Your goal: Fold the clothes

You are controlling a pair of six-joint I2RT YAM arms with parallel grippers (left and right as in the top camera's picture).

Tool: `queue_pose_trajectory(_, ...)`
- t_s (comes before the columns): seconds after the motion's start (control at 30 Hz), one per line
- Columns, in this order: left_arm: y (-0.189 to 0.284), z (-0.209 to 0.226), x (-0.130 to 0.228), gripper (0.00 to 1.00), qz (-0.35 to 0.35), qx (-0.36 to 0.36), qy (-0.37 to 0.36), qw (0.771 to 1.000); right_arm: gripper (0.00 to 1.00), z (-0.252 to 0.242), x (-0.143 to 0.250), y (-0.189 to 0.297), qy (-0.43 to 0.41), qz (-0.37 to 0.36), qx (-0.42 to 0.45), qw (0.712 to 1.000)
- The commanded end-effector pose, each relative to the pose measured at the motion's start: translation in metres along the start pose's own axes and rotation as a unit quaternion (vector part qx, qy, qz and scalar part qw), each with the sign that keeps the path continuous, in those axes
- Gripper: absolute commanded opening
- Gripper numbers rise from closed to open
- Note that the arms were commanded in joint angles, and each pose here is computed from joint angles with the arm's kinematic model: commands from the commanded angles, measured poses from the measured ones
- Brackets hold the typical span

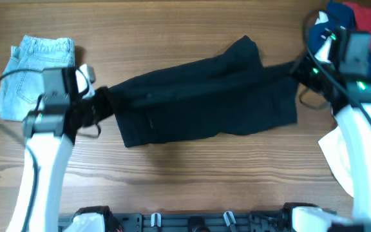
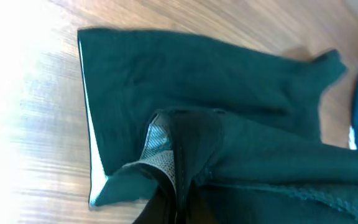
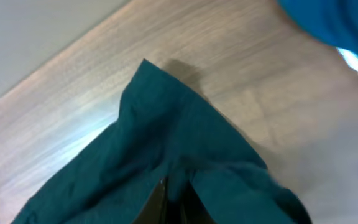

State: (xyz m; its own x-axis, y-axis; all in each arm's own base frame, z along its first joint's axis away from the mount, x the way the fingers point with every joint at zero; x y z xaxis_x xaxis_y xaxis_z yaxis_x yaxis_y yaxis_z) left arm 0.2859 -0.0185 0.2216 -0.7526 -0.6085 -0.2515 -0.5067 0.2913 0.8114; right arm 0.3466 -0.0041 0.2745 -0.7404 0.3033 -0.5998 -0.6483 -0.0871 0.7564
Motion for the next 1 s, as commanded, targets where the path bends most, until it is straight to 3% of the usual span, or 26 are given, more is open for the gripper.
queue_pose_trajectory(0.0,-0.037,0.019,-0.028,0.04,-0.028,-0.062,0.050,0.996,0.04,-0.001,-0.014,-0.040,0.055,-0.008,0.001,0.998)
queue_pose_trajectory(0.3,-0.128,0.043,-0.048,0.04,-0.011,-0.079,0.097,0.992,0.04,0.030,-0.006,-0.126,0.112,-0.004,-0.024,0.993)
queue_pose_trajectory(0.6,-0.132,0.051,-0.051,0.04,-0.027,-0.102,0.111,0.988,0.04,0.041,-0.024,-0.133,0.089,-0.072,-0.013,0.993)
queue_pose_trajectory(0.8,-0.132,0.052,-0.049,0.04,-0.024,-0.108,0.121,0.986,0.04,0.040,-0.021,-0.146,0.076,-0.069,-0.015,0.995)
queue_pose_trajectory(0.83,-0.132,0.053,-0.048,0.05,-0.021,-0.110,0.122,0.986,0.09,0.039,-0.020,-0.150,0.073,-0.065,-0.015,0.995)
queue_pose_trajectory(0.87,-0.132,0.054,-0.047,0.06,-0.017,-0.115,0.124,0.985,0.20,0.039,-0.018,-0.154,0.073,-0.063,-0.014,0.995)
queue_pose_trajectory(0.9,-0.131,0.056,-0.045,0.12,-0.015,-0.119,0.124,0.985,0.32,0.039,-0.018,-0.155,0.073,-0.062,-0.014,0.995)
queue_pose_trajectory(0.93,-0.131,0.057,-0.044,0.33,-0.013,-0.125,0.126,0.984,0.48,0.038,-0.016,-0.159,0.073,-0.060,-0.013,0.995)
queue_pose_trajectory(0.97,-0.131,0.057,-0.044,0.73,-0.012,-0.126,0.126,0.984,0.57,0.038,-0.016,-0.160,0.073,-0.059,-0.013,0.996)
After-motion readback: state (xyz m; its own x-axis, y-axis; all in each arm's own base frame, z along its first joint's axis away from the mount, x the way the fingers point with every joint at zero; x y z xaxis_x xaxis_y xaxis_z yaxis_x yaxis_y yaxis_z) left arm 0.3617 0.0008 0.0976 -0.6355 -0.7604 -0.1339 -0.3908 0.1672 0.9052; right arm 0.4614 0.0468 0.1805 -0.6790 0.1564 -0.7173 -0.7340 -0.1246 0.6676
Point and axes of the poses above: each gripper's point midway between its finger pads, its own y axis back along the fingers, its own z axis along the line the jaws close on, x = y × z, the point moved 7 cm from there along y, back along the fingers, and after that the axes turned 11 degrees about y, right-handed, at the moved point
